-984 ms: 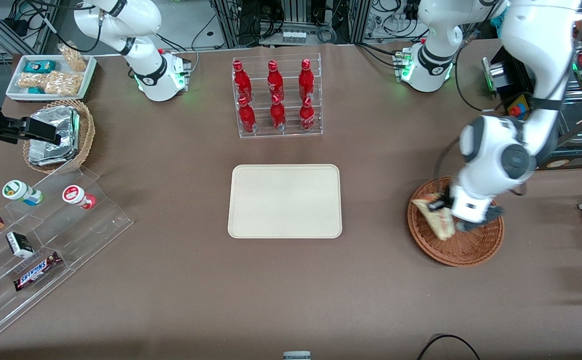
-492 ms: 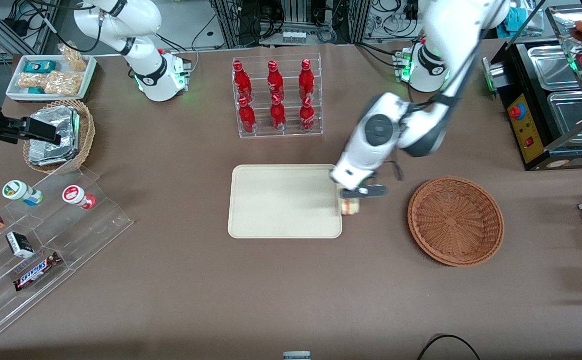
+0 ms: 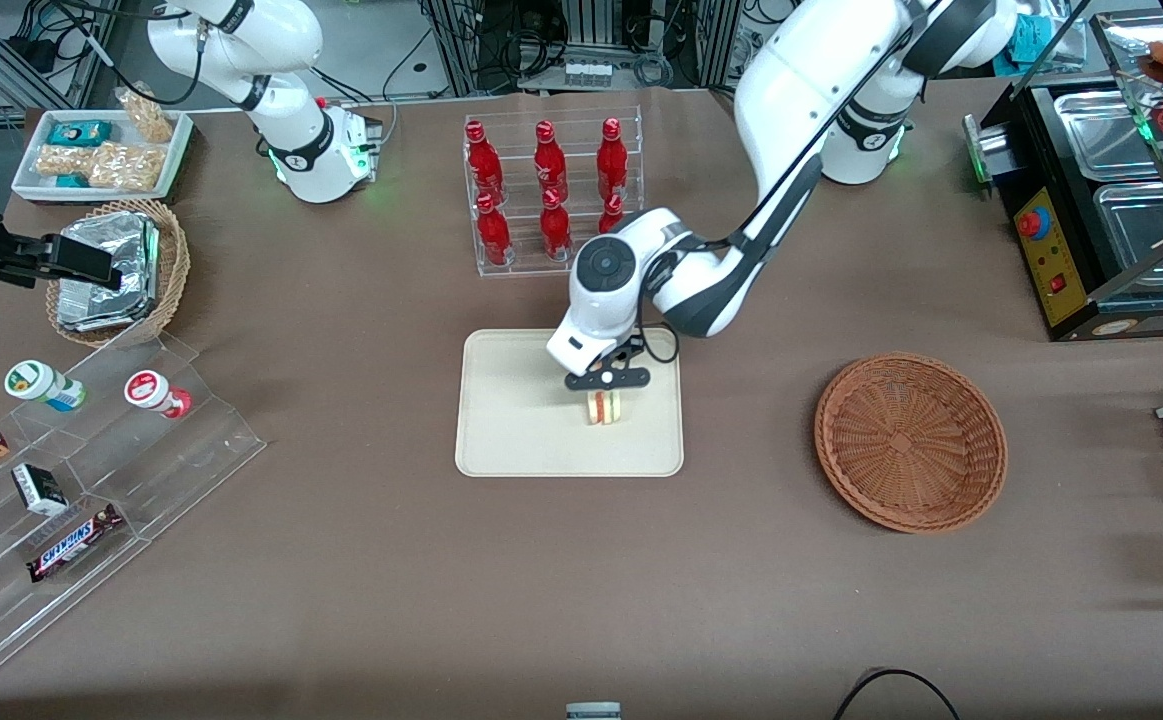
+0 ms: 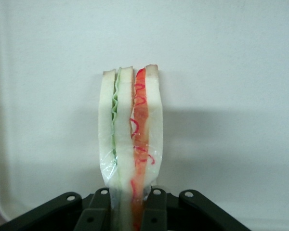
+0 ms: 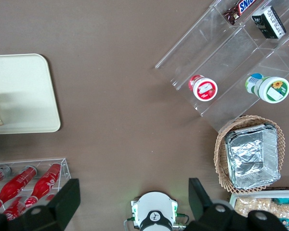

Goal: Place sandwich from basket to tray
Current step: 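Carry the sandwich with the left gripper over the white tray and lower, then open the left gripper to release the sandwich on the tray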

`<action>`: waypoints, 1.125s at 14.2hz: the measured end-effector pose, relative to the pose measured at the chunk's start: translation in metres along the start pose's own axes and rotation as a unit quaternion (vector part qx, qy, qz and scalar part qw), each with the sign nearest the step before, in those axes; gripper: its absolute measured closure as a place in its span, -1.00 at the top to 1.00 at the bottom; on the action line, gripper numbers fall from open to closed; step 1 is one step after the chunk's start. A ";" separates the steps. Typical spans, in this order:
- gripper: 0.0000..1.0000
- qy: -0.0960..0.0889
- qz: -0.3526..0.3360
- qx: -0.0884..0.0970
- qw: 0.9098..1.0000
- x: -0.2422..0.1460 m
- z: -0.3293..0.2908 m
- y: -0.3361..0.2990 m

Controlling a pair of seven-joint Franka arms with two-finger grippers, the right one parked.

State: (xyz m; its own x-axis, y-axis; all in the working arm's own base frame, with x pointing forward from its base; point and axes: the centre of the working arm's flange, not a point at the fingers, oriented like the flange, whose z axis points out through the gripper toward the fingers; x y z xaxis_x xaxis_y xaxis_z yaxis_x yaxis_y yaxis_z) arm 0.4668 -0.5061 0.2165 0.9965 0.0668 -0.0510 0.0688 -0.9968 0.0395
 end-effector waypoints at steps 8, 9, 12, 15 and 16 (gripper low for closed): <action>0.30 0.004 0.003 -0.005 1.000 0.008 -0.002 0.022; 0.52 0.006 0.001 -0.006 1.000 0.010 -0.004 0.022; 1.00 0.012 -0.018 0.000 1.000 0.024 -0.016 0.017; 1.00 0.019 -0.042 0.012 0.999 0.053 -0.061 0.002; 1.00 0.024 -0.053 0.011 0.998 0.065 -0.082 -0.009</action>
State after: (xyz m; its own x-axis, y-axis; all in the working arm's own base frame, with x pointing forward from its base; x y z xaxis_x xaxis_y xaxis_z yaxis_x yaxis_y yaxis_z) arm 0.5349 -0.4894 0.2944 0.9847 0.1742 -0.0056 0.1742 -0.9846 0.0152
